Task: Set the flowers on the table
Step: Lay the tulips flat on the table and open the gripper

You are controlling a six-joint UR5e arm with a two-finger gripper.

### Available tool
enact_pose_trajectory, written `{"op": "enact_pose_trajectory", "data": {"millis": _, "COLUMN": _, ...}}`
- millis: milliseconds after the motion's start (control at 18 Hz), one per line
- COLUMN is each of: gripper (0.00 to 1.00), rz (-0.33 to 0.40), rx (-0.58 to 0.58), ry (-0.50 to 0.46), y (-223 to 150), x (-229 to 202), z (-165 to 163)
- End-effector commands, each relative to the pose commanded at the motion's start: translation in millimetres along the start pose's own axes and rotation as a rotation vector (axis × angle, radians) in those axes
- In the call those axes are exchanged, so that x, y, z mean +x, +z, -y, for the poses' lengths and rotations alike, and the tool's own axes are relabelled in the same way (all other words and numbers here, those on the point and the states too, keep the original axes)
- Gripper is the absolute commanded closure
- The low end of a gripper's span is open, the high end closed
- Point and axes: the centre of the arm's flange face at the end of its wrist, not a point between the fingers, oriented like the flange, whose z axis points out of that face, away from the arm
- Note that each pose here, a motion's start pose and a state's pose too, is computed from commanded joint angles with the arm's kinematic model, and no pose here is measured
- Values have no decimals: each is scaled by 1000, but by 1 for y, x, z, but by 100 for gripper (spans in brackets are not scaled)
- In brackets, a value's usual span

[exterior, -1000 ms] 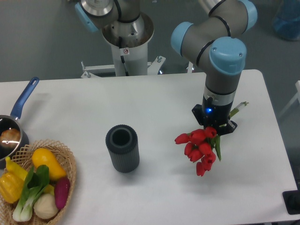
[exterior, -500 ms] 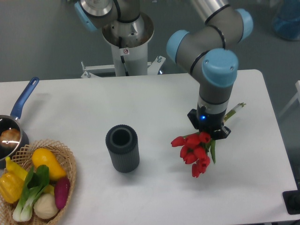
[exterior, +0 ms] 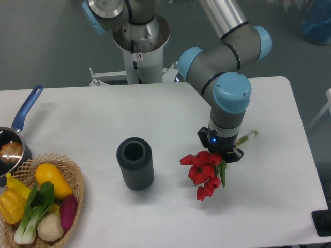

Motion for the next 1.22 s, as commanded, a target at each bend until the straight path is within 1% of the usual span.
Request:
{"op": "enact_pose_trajectory", "data": {"millis": 278, "gripper": 0, "rz": 35, "rx": 5, "ry": -4, "y": 6, "x": 4, "z": -4}}
{"op": "enact_pose_trajectory", "data": {"millis": 500, "gripper": 0, "rz": 46, "rx": 6, "ry": -8, "y": 2, "x": 0, "z": -8}}
{"op": "enact_pose_trajectory", "data": {"millis": 667, "gripper": 0, "rz": 69, "rx": 15, "ry": -8, "y": -11, "x": -1, "z": -8}}
{"op": "enact_pose_trajectory", "data": {"millis": 778, "gripper": 0, "rz": 80, "rx": 18, "ry": -8, "y": -12, "x": -2, "z": -9}}
{"op": "enact_pose_trajectory", "data": {"millis": 1222, "gripper": 0, "rz": 80, "rx": 16, "ry": -14, "y": -12, "x": -1, "z": -12}}
